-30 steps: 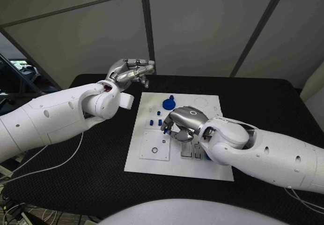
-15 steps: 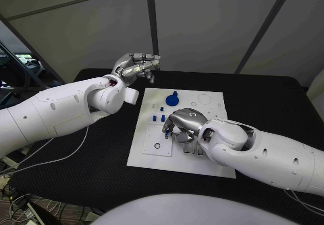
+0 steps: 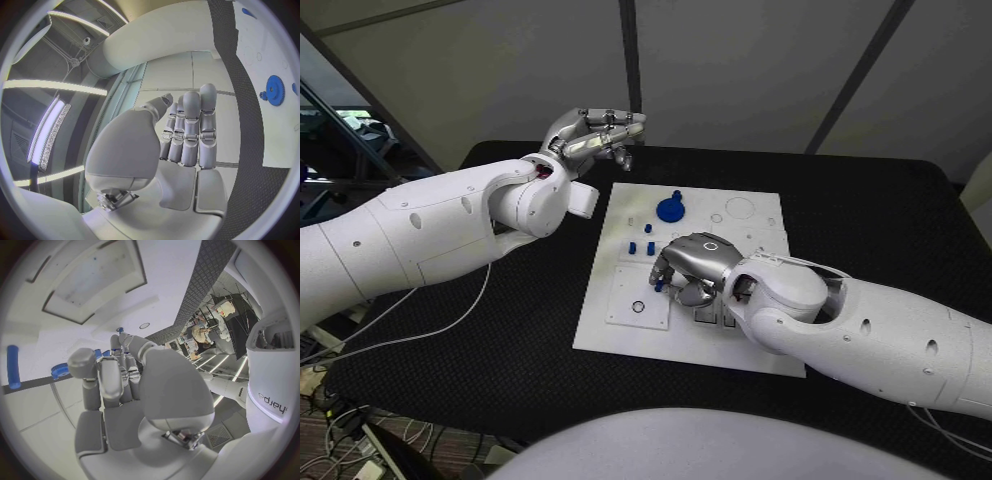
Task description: Assemble the parts on the task board
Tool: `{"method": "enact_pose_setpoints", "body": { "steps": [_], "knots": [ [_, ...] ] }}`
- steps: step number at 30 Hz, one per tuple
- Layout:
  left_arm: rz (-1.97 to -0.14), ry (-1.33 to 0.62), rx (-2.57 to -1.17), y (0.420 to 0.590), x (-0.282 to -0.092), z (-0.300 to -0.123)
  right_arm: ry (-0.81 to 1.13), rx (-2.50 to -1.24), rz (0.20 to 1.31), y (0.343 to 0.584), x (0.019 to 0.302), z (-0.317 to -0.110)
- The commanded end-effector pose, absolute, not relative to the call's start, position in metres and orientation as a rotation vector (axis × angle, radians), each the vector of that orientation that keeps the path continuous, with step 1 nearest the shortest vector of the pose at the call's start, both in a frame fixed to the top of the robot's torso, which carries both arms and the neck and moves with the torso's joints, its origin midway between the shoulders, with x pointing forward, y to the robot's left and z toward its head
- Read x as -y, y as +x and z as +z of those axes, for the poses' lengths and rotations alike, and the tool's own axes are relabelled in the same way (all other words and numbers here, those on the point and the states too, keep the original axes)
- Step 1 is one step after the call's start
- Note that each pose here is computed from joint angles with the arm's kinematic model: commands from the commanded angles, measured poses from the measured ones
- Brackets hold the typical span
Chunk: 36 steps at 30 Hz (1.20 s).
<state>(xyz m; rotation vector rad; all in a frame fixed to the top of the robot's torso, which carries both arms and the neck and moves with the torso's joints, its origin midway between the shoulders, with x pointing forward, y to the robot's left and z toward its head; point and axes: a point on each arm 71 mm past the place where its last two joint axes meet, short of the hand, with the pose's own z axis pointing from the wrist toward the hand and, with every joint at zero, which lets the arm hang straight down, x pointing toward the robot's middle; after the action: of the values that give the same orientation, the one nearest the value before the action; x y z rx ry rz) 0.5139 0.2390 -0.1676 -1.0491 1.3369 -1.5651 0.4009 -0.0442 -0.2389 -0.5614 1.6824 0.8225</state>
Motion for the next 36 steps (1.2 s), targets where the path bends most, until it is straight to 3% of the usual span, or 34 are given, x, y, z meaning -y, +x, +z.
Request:
{"method": "enact_pose_setpoints", "body": {
  "steps": [1, 36],
  "knots": [
    [-1.582, -1.046, -1.336, 0.5138, -0.2382, -0.1659, -0.588, -1.693, 0.795, 0.4012, 0.0443, -0.2413],
    [-1.579, -1.047, -1.34, 0.5144, -0.2387, -0.1654, -0.583, -1.685, 0.772, 0.4029, 0.0415, -0.2454]
  ]
}}
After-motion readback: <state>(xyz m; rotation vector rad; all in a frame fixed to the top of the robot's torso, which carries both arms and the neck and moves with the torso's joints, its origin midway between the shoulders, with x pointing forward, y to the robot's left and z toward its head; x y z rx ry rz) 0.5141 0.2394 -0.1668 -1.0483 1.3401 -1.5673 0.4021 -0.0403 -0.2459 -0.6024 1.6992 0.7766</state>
